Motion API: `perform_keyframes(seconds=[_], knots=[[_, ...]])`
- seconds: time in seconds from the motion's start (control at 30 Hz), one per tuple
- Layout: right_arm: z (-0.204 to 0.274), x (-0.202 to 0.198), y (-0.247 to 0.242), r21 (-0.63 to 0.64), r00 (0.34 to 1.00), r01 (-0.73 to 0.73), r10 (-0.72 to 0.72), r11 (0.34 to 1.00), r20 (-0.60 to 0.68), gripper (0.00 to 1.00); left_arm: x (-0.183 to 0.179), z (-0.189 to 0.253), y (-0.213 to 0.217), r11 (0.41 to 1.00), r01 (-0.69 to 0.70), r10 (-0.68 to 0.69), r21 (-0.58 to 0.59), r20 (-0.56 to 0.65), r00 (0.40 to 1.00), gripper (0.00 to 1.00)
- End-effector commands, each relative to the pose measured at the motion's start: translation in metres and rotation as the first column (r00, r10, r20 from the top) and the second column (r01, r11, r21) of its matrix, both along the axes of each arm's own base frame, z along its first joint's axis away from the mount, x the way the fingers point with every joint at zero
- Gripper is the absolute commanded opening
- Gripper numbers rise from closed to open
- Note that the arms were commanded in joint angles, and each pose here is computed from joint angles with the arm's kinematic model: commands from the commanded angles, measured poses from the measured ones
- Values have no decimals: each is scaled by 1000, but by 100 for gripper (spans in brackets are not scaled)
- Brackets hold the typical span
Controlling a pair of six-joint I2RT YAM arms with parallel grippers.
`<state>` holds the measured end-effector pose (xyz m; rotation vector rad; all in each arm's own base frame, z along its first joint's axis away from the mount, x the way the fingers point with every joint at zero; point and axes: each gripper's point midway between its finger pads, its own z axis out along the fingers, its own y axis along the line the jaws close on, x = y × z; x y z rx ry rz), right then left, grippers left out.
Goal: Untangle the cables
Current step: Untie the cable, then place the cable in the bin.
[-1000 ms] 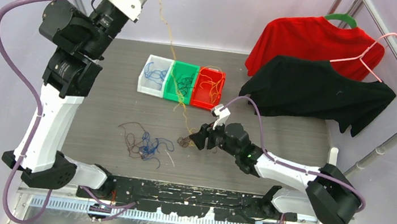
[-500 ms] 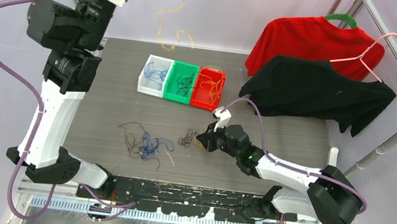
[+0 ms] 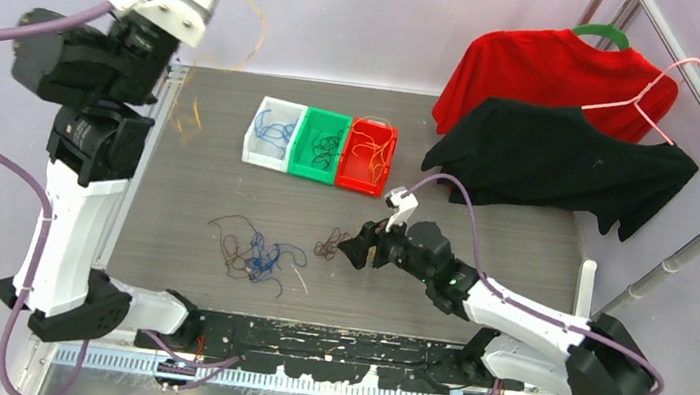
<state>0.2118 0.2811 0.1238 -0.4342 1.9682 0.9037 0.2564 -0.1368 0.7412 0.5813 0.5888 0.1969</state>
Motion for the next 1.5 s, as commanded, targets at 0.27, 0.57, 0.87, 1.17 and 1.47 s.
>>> perform_keyframes(seconds=[0.27, 0.57, 0.87, 1.17, 1.47], knots=[[130, 5, -6, 203, 975, 12, -56, 979, 213, 75, 72, -200, -66, 973, 191, -103, 126, -507, 856, 0], [99, 66, -82, 99, 811, 544, -553, 833, 192, 72, 144, -296, -115, 967, 211, -58, 142, -684, 727, 0], [75, 74, -92, 45, 768, 615, -611, 787, 193, 71, 204, -327, -140, 975, 161, -4, 151, -716, 698, 0], [66, 72, -93, 28, 773, 613, -606, 790, 188, 71, 226, -304, -151, 981, 145, -22, 126, -677, 736, 0], [62, 70, -97, 26, 766, 623, -617, 782, 183, 71, 239, -279, -156, 982, 124, -12, 140, -615, 788, 0]])
